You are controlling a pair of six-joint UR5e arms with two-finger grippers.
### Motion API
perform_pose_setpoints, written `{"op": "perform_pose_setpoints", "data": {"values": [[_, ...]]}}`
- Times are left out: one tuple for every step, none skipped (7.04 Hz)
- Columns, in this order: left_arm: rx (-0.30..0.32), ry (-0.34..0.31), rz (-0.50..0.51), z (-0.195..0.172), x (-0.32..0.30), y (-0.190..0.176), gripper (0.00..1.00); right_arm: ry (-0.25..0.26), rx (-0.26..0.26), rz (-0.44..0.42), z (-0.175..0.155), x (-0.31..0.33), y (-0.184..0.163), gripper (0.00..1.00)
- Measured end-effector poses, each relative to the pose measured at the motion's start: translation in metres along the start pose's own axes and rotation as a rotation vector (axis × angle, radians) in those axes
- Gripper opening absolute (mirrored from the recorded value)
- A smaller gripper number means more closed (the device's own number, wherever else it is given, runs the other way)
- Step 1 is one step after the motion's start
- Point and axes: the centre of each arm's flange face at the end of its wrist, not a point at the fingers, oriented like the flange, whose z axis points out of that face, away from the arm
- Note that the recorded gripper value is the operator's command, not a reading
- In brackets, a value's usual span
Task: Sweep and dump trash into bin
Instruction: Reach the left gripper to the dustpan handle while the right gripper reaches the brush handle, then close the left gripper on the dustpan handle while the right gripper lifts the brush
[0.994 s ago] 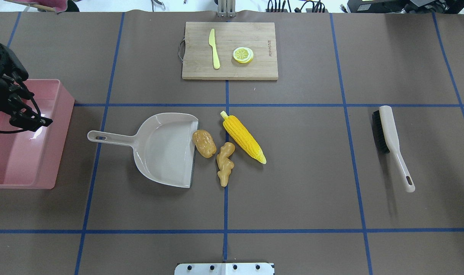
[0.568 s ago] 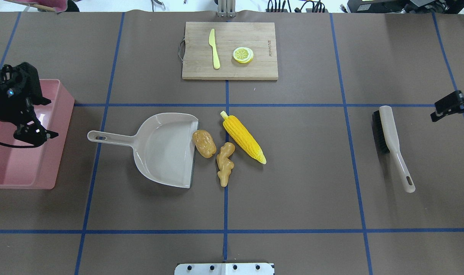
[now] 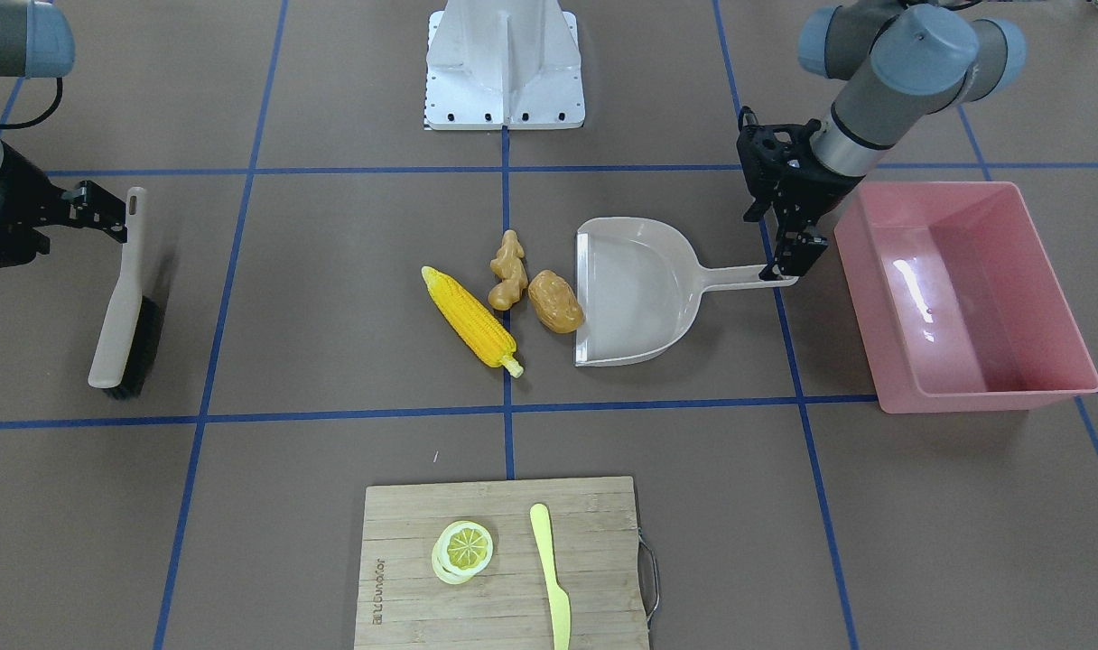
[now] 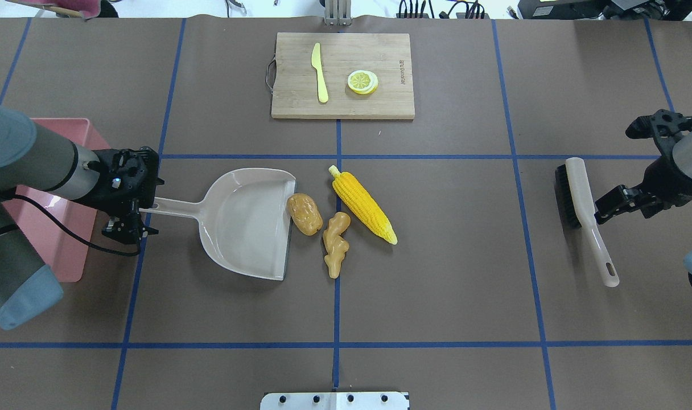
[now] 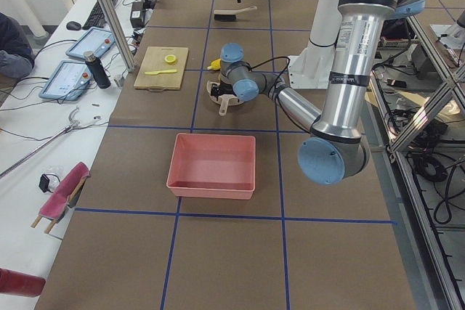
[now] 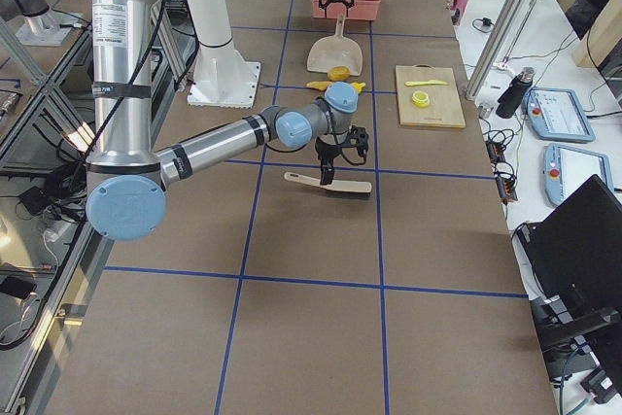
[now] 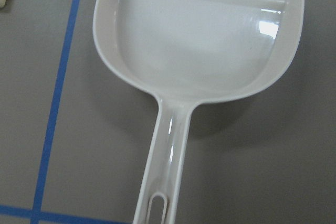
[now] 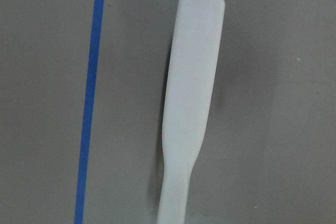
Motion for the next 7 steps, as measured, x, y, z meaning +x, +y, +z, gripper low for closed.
{"op": "perform_pose_setpoints", "data": {"values": [[-0.005,0.003,0.042,0.012,-0.007,-0.005,0.99,-0.015,-0.03,0.003,0.011,0.0,0.001,1.0],[-0.007,0.007,0.057,0.018,-0.011,-0.008,0.99,-0.031,-0.066,0.009,0.024,0.0,0.003,1.0],[-0.013,0.015,0.056,0.025,-0.012,-0.007,0.98,-0.038,-0.099,0.013,0.037,-0.001,0.005,1.0],[-0.02,0.022,0.051,0.032,-0.013,-0.007,0.98,-0.036,-0.127,0.011,0.049,-0.002,0.007,0.94],[-0.026,0.025,0.05,0.037,-0.012,-0.006,0.98,-0.03,-0.148,0.011,0.059,-0.003,0.01,0.8],[-0.029,0.027,0.051,0.04,-0.011,-0.004,0.98,-0.025,-0.162,0.012,0.066,-0.003,0.012,0.76],[-0.032,0.028,0.052,0.042,-0.011,-0.003,0.98,-0.019,-0.169,0.012,0.07,-0.002,0.013,0.75]]}}
